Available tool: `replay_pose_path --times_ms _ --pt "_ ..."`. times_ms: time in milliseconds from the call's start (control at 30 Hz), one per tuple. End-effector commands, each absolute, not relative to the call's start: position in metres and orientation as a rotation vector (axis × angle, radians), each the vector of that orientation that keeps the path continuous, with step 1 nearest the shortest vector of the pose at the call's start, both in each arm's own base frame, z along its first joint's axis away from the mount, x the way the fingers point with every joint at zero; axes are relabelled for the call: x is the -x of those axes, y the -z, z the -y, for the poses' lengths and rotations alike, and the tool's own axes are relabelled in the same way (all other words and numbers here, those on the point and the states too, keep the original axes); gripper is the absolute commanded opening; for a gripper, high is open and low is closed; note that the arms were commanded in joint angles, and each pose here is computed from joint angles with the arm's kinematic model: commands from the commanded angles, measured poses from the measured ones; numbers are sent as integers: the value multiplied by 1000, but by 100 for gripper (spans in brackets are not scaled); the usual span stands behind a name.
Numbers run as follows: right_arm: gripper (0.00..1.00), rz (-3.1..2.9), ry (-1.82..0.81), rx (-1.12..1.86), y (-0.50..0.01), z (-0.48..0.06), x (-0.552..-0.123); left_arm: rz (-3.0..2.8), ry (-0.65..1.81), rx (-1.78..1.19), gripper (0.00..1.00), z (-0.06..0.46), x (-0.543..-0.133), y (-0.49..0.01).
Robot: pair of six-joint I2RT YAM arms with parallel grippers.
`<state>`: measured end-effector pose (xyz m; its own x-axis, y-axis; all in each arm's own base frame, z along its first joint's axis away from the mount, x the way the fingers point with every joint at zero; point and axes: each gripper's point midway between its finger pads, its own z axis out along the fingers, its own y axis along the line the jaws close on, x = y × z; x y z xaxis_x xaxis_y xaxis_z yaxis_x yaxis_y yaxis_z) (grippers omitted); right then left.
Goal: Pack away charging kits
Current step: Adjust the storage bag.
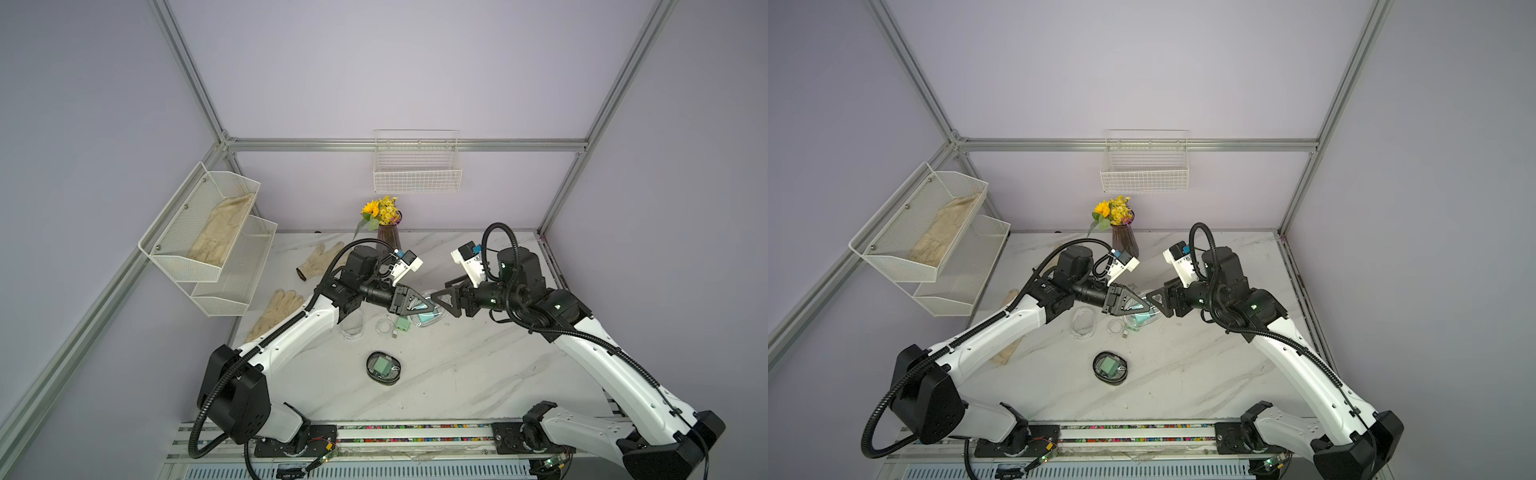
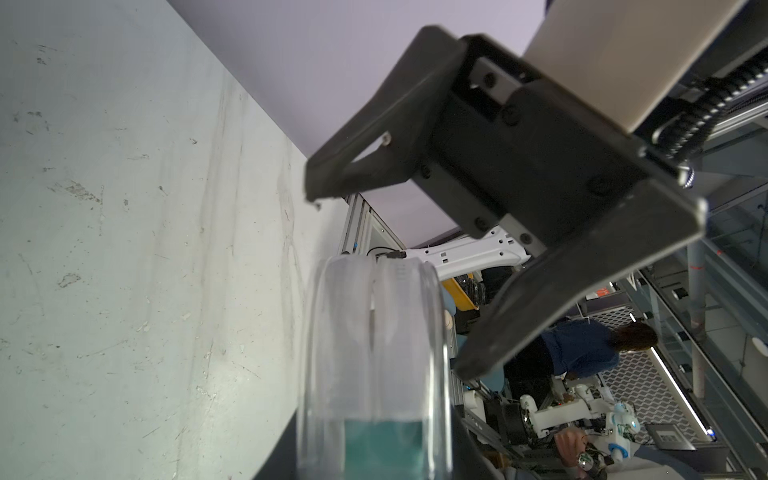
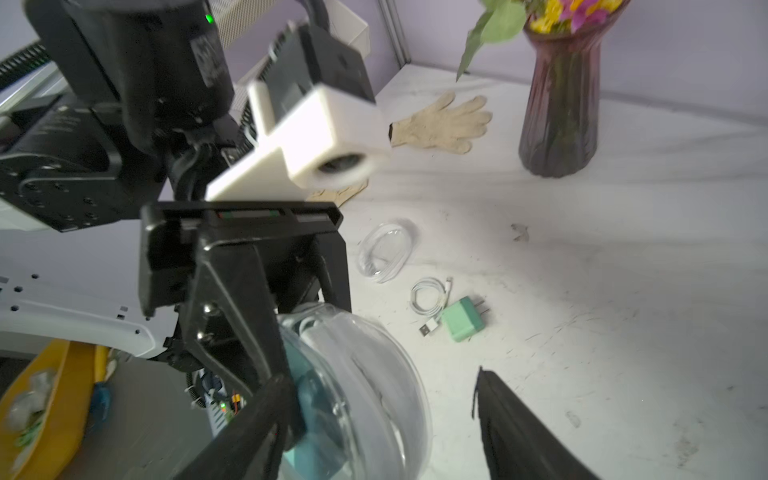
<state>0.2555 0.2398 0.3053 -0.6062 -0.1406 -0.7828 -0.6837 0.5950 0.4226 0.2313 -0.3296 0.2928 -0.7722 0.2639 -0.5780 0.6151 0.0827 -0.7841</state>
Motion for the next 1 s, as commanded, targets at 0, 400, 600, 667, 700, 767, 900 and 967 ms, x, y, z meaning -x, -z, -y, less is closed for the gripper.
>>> replay_pose_path --times_ms 0,400,600,667,700,767,900,967 --pt "74 -1986 -1085 686 -331 -246 -242 -1913 1739 -1021 2 335 -222 -334" --pt "38 -2019 -1331 696 -294 -247 -221 -1846 1729 -1090 2 334 -213 -343" --pt "14 -1970 -1415 677 -301 -246 -221 -1795 1735 -1115 2 330 -209 -355" --pt "5 -1947 -1445 669 -307 -246 -222 -1801 1737 -1095 2 328 -212 -355" --pt "2 -1937 -1454 659 -310 -246 -223 -1811 1740 -1075 6 327 -215 -355" --pt "0 -1912 -1470 623 -318 -244 -226 -1786 1744 -1040 25 320 -214 -366" --pt "0 -1819 -1539 523 -339 -242 -230 -1760 1764 -922 70 318 -221 -369" --pt "0 -1785 -1554 446 -347 -239 -236 -1755 1784 -831 77 318 -228 -368"
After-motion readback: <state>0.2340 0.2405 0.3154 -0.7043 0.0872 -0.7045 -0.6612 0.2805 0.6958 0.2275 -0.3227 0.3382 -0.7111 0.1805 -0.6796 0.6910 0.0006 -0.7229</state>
